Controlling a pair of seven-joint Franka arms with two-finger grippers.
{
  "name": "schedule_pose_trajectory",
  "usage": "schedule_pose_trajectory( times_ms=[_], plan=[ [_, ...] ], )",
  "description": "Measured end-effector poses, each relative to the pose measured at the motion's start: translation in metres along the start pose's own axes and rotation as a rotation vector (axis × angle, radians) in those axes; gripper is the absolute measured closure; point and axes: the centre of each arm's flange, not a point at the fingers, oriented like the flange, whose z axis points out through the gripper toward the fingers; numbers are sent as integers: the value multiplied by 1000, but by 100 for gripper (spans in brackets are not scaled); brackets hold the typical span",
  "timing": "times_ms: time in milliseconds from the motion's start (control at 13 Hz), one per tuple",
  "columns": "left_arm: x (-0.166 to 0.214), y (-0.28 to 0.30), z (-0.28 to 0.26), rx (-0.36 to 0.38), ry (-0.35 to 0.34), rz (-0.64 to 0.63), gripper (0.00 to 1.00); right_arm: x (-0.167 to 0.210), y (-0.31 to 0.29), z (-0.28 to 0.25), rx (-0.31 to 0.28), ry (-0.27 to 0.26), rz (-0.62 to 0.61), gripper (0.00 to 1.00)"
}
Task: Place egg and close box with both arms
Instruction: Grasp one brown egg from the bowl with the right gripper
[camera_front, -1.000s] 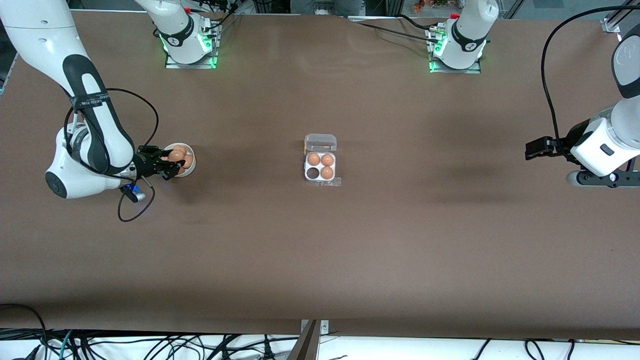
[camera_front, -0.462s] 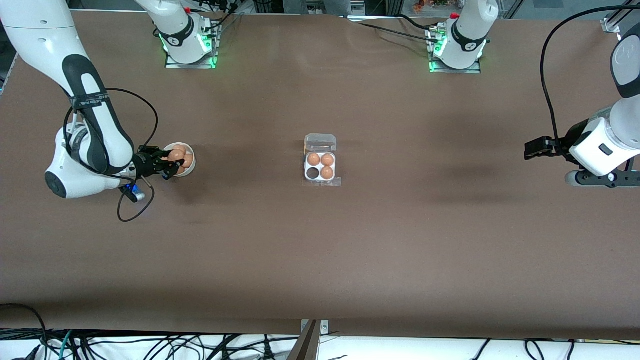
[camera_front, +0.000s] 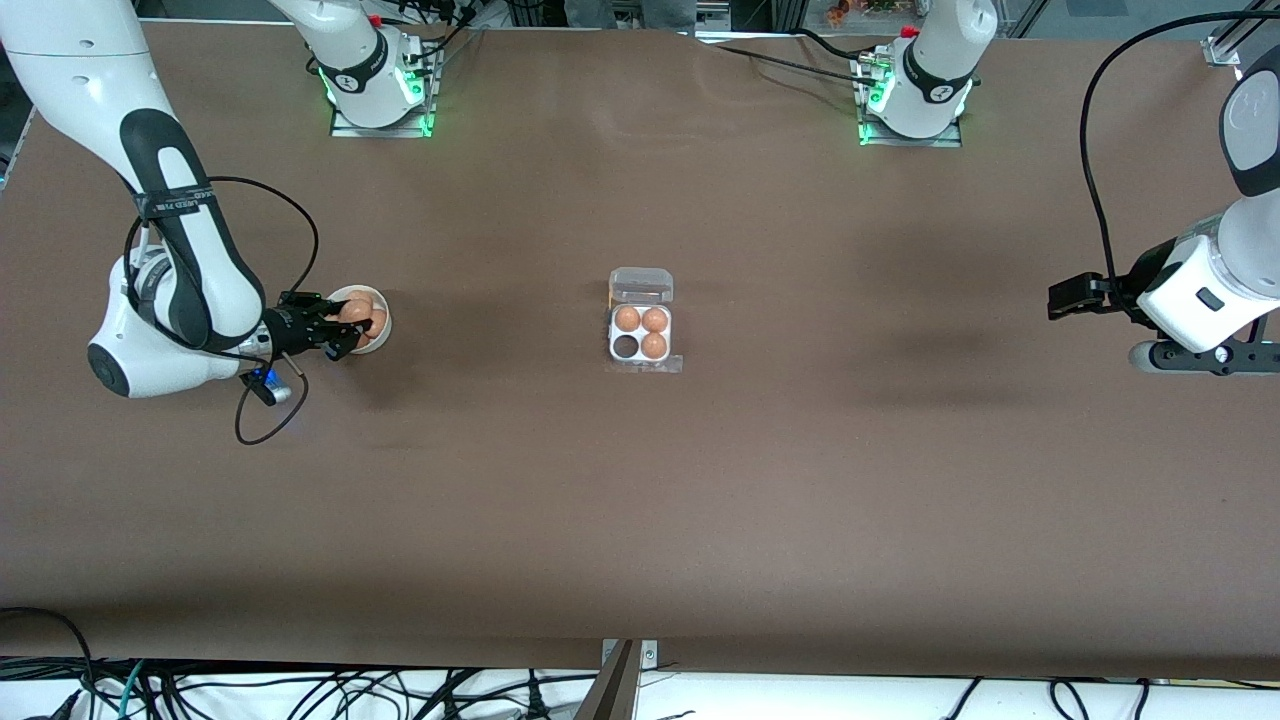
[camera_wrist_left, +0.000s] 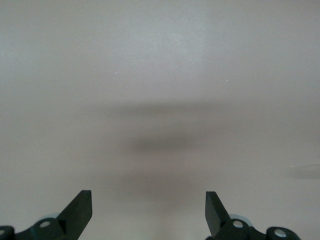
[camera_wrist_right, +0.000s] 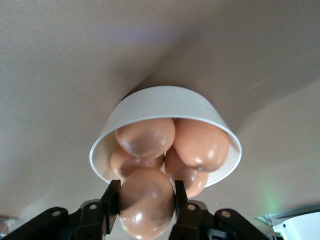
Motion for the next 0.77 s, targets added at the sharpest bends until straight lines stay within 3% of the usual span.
schedule_pose_trajectory(
  times_ms=[769],
  plan=[
    [0, 0, 0, 0, 0, 0, 0, -4, -3, -11, -2, -18, -11, 52]
  ],
)
